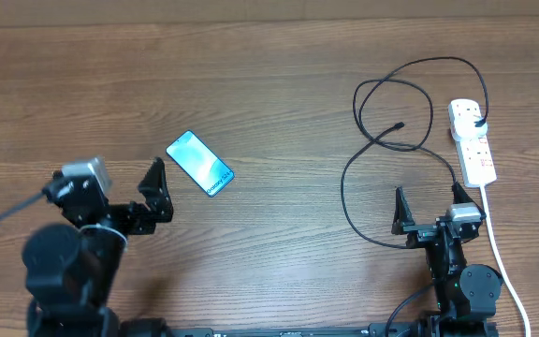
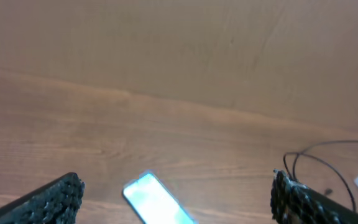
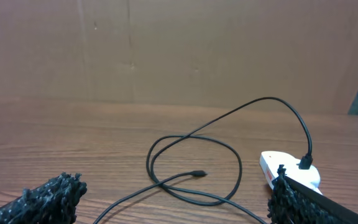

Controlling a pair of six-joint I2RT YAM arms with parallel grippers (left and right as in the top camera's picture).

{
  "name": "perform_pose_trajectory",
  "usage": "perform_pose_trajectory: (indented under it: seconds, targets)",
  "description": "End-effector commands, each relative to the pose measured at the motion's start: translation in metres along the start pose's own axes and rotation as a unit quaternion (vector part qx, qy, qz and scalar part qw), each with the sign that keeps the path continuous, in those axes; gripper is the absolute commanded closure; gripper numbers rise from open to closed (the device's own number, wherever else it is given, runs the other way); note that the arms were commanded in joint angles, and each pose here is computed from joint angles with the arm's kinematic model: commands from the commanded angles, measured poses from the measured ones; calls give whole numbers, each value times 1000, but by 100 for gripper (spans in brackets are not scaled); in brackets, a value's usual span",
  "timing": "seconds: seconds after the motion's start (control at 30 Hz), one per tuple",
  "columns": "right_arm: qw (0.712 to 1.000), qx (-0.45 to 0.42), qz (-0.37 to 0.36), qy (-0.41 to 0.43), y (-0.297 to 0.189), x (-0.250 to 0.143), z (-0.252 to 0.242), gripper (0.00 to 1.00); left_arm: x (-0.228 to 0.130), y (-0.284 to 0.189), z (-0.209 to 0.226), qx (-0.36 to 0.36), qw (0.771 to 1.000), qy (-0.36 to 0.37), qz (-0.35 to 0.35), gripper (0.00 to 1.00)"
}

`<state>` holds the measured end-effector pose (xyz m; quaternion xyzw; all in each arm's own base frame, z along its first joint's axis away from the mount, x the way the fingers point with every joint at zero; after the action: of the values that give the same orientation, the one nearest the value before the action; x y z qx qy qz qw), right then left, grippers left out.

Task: Plug charger to phone and switch on socket
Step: 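Move the left gripper forward toward the phone's lower edge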

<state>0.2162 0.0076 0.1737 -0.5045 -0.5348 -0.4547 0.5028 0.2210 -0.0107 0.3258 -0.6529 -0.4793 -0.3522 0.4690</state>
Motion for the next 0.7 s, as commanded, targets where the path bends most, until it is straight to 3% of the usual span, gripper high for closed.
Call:
perform_pose_trajectory:
  seconds: [0.0, 0.2, 0.33, 0.67]
  targets:
    - [1000, -5, 3, 0, 1, -4, -2, 0, 25, 0, -22, -45, 999, 2, 23, 0]
    - [1000, -5, 3, 0, 1, -4, -2, 0, 14, -1, -63, -191, 977, -2, 97, 0]
    - [1000, -5, 3, 0, 1, -4, -2, 0, -3, 7, -58, -179, 973, -28, 145, 0]
    - [1000, -5, 3, 0, 1, -4, -2, 0, -5, 18, -56, -176, 970, -45, 159, 0]
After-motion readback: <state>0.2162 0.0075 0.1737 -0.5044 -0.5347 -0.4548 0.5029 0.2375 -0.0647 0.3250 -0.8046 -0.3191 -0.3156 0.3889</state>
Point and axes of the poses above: each gripper's point midway between its finger pads, its own y axis out along the fingers, its own z axis along the line the jaws close on, x = y × z, the point moved 3 cm from there along -y, back along the fingers, and after that the axes turned 3 degrees about -y, right-handed, at the moved point
